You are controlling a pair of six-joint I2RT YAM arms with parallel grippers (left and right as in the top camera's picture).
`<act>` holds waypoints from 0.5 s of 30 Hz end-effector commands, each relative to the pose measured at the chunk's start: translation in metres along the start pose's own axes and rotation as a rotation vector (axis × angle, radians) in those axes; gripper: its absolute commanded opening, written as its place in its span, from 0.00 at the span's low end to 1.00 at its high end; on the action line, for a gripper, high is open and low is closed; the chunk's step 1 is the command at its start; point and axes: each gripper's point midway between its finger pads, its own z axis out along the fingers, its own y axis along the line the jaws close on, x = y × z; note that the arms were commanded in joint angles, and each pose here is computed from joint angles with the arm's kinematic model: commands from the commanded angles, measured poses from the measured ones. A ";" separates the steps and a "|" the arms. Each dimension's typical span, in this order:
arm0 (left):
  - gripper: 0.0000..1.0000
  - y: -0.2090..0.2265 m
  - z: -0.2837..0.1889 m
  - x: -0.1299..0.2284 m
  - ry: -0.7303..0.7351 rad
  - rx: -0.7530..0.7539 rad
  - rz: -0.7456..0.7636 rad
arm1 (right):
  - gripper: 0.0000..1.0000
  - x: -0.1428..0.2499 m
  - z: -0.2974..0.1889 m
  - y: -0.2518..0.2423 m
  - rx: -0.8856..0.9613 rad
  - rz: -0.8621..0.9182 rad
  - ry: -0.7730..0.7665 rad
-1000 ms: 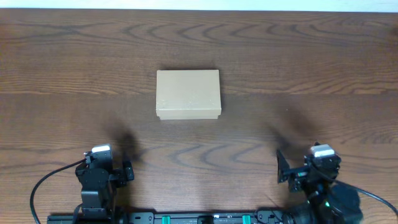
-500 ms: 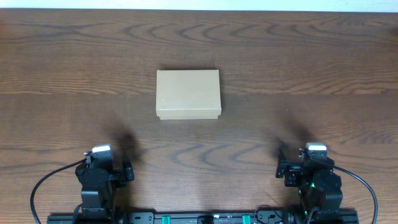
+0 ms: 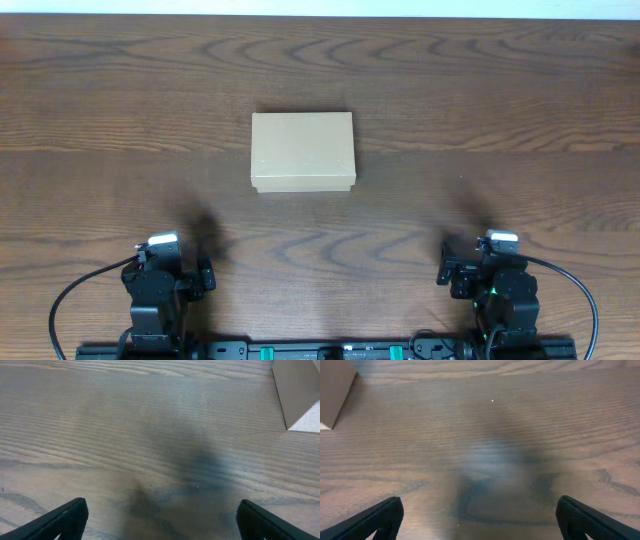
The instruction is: Pack container
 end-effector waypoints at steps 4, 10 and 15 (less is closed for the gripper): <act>0.95 0.003 0.002 0.003 0.005 -0.019 0.004 | 0.99 0.004 0.002 0.013 -0.059 -0.014 0.004; 0.95 0.003 0.002 0.003 0.005 -0.020 0.004 | 0.99 0.004 0.002 0.013 -0.058 -0.014 0.005; 0.95 0.003 0.002 0.003 0.005 -0.019 0.004 | 0.99 0.004 0.002 0.013 -0.058 -0.014 0.005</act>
